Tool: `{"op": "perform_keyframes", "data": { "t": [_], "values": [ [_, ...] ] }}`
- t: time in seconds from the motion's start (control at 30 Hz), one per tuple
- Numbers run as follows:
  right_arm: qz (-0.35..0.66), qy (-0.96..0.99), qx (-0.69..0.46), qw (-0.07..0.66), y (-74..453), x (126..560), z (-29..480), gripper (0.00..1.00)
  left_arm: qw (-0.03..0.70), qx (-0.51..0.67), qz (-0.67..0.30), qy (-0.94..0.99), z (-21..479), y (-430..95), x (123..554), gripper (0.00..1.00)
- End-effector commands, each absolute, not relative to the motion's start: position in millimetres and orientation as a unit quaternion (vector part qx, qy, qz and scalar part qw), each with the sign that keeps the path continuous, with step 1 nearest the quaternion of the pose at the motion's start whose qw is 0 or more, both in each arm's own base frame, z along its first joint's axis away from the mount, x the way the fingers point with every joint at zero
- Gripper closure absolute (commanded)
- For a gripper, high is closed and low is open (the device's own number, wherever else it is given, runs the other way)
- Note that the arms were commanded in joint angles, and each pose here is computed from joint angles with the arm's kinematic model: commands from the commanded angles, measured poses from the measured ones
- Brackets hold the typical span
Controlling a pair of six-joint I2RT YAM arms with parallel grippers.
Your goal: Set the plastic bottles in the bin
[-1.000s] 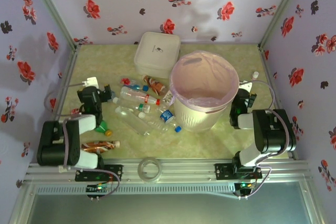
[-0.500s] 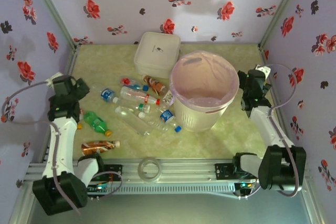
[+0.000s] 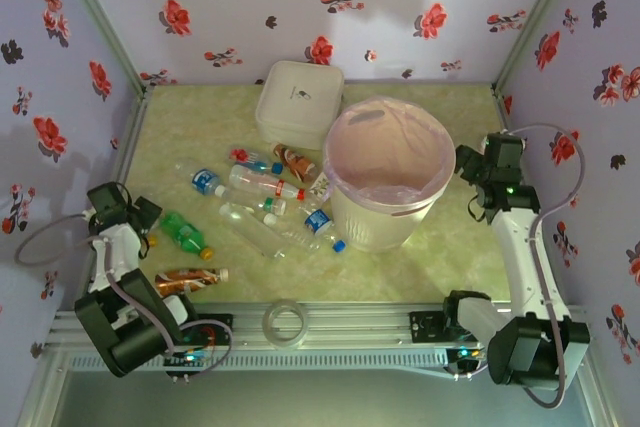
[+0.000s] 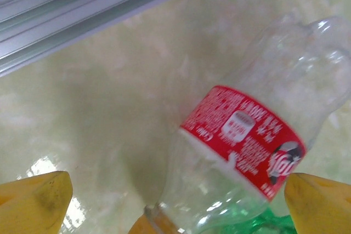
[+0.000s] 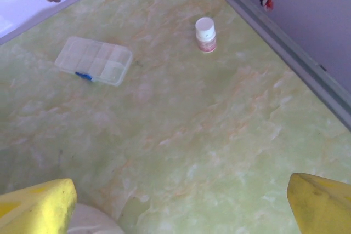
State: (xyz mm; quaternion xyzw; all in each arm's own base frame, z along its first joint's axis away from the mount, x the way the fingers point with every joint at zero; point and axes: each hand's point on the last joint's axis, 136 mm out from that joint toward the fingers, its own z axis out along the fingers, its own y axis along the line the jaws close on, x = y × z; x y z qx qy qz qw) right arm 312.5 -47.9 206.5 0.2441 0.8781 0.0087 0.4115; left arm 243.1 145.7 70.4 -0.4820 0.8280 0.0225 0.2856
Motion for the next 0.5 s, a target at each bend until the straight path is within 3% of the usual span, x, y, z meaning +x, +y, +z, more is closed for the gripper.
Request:
{"op": "perform_keyframes", "data": {
  "t": [0.0,0.47],
  "values": [
    [0.042,0.881,0.242,0.405,-37.1,303.3,214.2,0.01,0.298,-0.469,0.006,0.831,69.2,146.7,257.2,0.02],
    [0.116,0.855,0.210,0.460,-12.9,287.9,275.7,0.01,0.283,-0.456,-0.009,0.844,45.8,153.4,282.8,0.09]
  ]
}}
